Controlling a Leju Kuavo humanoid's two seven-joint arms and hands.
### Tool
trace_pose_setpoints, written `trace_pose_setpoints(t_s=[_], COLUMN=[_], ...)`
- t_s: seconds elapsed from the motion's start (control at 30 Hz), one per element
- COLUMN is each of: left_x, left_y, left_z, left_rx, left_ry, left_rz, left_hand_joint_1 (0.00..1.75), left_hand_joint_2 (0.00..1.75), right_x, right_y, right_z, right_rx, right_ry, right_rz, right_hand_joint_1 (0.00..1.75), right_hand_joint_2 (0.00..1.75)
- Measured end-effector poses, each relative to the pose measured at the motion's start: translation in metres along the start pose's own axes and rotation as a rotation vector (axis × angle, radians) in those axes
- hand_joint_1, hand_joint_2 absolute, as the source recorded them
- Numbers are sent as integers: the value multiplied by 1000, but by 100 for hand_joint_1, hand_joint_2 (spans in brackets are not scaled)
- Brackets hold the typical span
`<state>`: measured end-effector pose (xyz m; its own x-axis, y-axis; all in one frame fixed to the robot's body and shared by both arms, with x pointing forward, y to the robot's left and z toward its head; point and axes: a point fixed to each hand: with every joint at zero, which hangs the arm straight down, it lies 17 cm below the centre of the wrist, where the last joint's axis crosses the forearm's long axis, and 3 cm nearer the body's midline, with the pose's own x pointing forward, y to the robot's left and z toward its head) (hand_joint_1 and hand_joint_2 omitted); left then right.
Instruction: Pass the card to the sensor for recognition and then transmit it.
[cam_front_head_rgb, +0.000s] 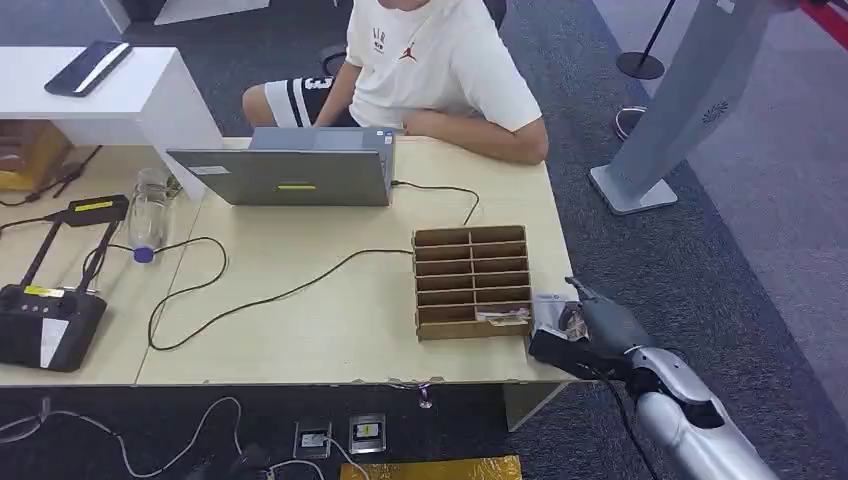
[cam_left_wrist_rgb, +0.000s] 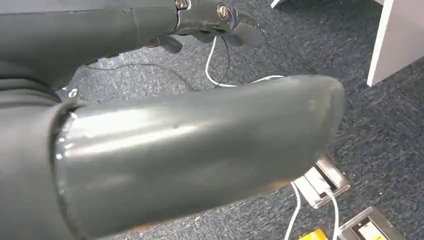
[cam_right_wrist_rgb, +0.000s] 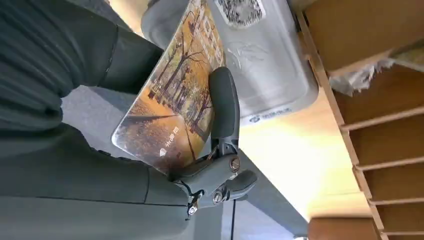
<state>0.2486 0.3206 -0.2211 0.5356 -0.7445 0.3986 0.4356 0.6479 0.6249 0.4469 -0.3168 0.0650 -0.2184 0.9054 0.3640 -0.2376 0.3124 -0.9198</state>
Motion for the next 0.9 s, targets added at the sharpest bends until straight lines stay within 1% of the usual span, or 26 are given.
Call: trace_pose_setpoints(t_s=[0.63,0.9], left_x=[7,8], left_y=[2,3], left_z=[-2,-2], left_rx=[5,9], left_ry=[-12,-14], left_rz=[4,5], left_hand_joint_1=[0,0], left_hand_joint_2=[0,0], right_x=[-5,-9], right_y=[6,-3], right_z=[0,-3], right_rx=[-19,-30], right_ry=[11,9], right_rz=[-11,-2], right_hand_joint_1=[175,175], right_hand_joint_2=[175,175])
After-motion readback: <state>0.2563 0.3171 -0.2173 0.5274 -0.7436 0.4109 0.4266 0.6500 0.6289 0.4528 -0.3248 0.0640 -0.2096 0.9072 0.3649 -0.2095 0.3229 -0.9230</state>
